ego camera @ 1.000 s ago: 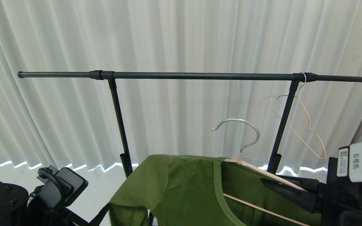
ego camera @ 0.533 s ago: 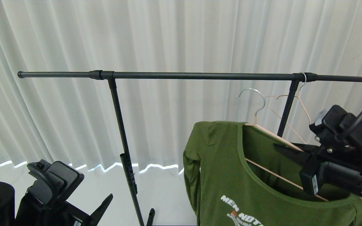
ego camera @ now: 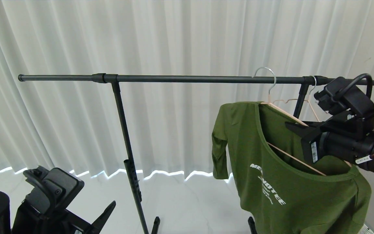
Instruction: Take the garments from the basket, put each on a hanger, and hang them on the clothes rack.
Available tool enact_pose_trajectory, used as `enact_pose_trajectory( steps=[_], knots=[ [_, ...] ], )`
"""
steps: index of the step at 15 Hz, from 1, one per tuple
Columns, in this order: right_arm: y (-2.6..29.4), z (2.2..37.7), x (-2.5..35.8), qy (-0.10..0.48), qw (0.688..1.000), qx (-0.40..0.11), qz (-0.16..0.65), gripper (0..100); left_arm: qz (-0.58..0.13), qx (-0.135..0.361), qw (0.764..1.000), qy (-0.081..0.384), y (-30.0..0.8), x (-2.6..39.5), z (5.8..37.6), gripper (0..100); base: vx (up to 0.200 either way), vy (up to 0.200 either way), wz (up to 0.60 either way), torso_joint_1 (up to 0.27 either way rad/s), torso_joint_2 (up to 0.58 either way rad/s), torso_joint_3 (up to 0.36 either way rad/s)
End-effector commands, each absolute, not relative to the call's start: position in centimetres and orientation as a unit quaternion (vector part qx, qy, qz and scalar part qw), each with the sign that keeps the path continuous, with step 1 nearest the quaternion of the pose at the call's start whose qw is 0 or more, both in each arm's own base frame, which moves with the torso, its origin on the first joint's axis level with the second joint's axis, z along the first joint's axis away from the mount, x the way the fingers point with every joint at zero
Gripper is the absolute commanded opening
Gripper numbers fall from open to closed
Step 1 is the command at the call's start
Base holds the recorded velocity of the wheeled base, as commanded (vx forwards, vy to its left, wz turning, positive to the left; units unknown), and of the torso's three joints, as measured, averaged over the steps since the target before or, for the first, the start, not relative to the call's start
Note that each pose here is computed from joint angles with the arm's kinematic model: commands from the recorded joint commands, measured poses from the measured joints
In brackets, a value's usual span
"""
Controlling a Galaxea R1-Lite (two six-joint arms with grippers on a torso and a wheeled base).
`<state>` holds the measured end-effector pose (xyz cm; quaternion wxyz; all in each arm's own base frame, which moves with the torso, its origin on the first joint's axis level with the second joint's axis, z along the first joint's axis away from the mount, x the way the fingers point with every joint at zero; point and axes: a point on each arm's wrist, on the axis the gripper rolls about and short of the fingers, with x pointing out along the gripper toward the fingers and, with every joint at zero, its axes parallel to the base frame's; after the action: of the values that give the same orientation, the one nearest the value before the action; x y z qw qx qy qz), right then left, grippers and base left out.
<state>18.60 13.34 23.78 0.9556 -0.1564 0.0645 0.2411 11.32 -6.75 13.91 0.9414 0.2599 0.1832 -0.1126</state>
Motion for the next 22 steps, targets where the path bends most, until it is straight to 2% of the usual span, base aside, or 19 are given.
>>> enact_pose_trajectory(
  steps=[1,8,11,17,22],
  knots=[
    [13.4,23.7,18.8,0.067,0.956,-0.157,0.24,0,-0.115,0.26,0.941,0.182,-6.8,11.3,13.9,100,0.2,0.0,0.0,-0.007,0.0,0.002],
    [13.1,23.8,18.9,0.064,0.958,-0.155,0.233,0,-0.125,0.262,0.94,0.178,-7.0,11.1,14.0,100,0.2,0.0,0.0,0.006,0.0,0.002],
    [13.1,23.7,19.0,0.068,0.958,-0.154,0.233,0,-0.135,0.263,0.939,0.174,-7.2,10.9,14.0,100,0.0,0.0,0.0,0.0,0.0,0.0],
    [13.6,23.1,20.9,0.101,0.969,-0.081,0.209,0,-0.143,0.265,0.938,0.173,-7.3,10.7,13.9,100,0.0,0.0,0.0,0.0,0.0,0.0],
    [13.8,22.0,24.4,0.126,0.972,-0.084,0.179,0,-0.156,0.268,0.935,0.171,-7.6,10.5,13.8,100,0.0,0.0,0.0,0.0,0.0,0.0]
  ],
)
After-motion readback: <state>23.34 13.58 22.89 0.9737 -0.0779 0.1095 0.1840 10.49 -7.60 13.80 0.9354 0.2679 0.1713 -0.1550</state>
